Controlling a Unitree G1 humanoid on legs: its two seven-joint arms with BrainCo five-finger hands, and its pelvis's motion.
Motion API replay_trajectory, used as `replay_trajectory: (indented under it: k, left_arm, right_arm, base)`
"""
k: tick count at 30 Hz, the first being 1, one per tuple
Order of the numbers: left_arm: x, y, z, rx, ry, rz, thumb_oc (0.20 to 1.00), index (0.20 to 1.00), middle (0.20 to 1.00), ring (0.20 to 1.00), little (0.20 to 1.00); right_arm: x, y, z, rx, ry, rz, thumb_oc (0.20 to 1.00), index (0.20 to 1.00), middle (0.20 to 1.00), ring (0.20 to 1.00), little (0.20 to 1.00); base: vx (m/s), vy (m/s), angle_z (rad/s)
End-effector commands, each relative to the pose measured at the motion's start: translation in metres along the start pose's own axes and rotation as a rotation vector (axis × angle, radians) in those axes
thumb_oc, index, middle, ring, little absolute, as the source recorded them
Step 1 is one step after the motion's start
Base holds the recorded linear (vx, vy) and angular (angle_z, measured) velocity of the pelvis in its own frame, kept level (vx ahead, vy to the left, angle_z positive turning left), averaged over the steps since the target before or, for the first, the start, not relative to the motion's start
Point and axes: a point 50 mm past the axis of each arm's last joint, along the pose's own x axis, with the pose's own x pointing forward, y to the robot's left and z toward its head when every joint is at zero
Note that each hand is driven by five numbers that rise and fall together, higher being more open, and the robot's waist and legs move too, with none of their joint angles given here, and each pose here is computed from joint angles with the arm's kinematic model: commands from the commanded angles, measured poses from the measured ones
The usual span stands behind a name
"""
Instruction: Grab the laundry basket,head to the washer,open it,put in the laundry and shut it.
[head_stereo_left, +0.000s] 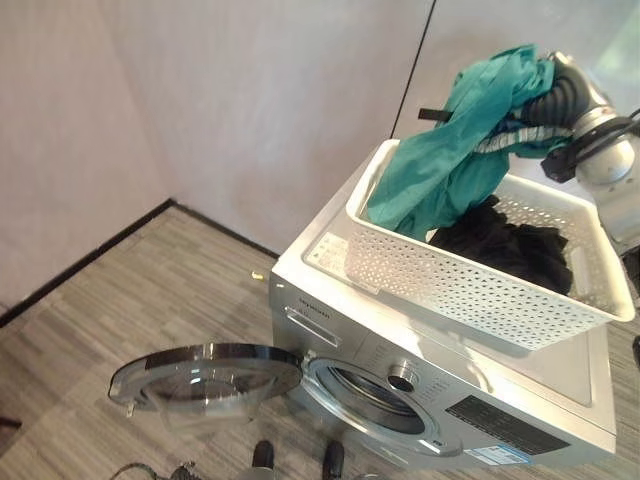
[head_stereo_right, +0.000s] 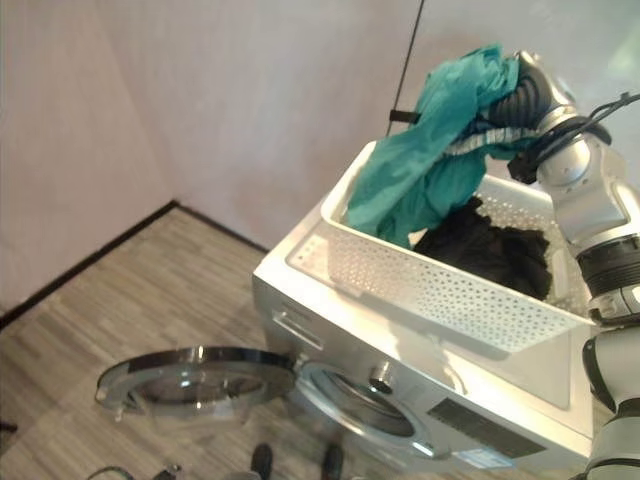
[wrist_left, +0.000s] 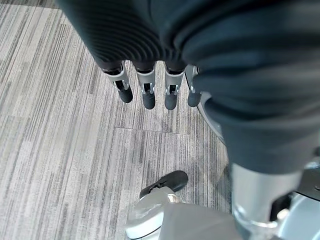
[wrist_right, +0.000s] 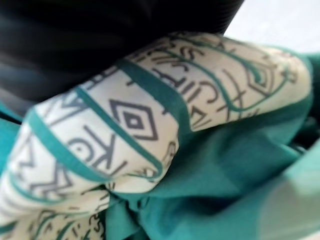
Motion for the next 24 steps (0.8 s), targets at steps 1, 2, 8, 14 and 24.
replay_trajectory:
  k: [1, 2, 8, 14, 24]
  left_arm:
    - [0.003, 0.031, 0.018, 0.089, -0.055, 0.082, 1.0, 1.0, 1.0, 1.0, 1.0]
    - [0.003, 0.033, 0.018, 0.087, -0.059, 0.085, 1.0, 1.0, 1.0, 1.0, 1.0]
    - [0.003, 0.024, 0.02, 0.078, -0.064, 0.075, 1.0, 1.0, 1.0, 1.0, 1.0]
    - [0.003, 0.014, 0.034, 0.183, -0.128, 0.042, 1.0, 1.0, 1.0, 1.0, 1.0]
    - [0.002, 0.024, 0.015, 0.244, -0.07, 0.055, 1.0, 1.0, 1.0, 1.0, 1.0]
  right_arm:
    - [0.001, -0.059, 0.021, 0.026, -0.107, -0.246, 0.2, 0.2, 0.2, 0.2, 0.2]
    - [0.001, -0.062, 0.025, 0.022, -0.117, -0.253, 0.2, 0.2, 0.2, 0.2, 0.2]
    - [0.004, -0.059, 0.032, 0.027, -0.134, -0.282, 0.2, 0.2, 0.2, 0.2, 0.2]
    - [0.011, -0.067, 0.043, -0.01, -0.143, -0.336, 0.2, 0.2, 0.2, 0.2, 0.2]
    - [-0.004, -0.097, 0.057, -0.077, -0.242, -0.444, 0.2, 0.2, 0.2, 0.2, 0.2]
  base:
    - [-0.15, 0.067, 0.93]
    - [-0.1, 0.085, 1.22]
    - [0.01, 0.242, -0.59]
    - [-0.07, 0.351, -0.56]
    - [-0.07, 0.09, -0.53]
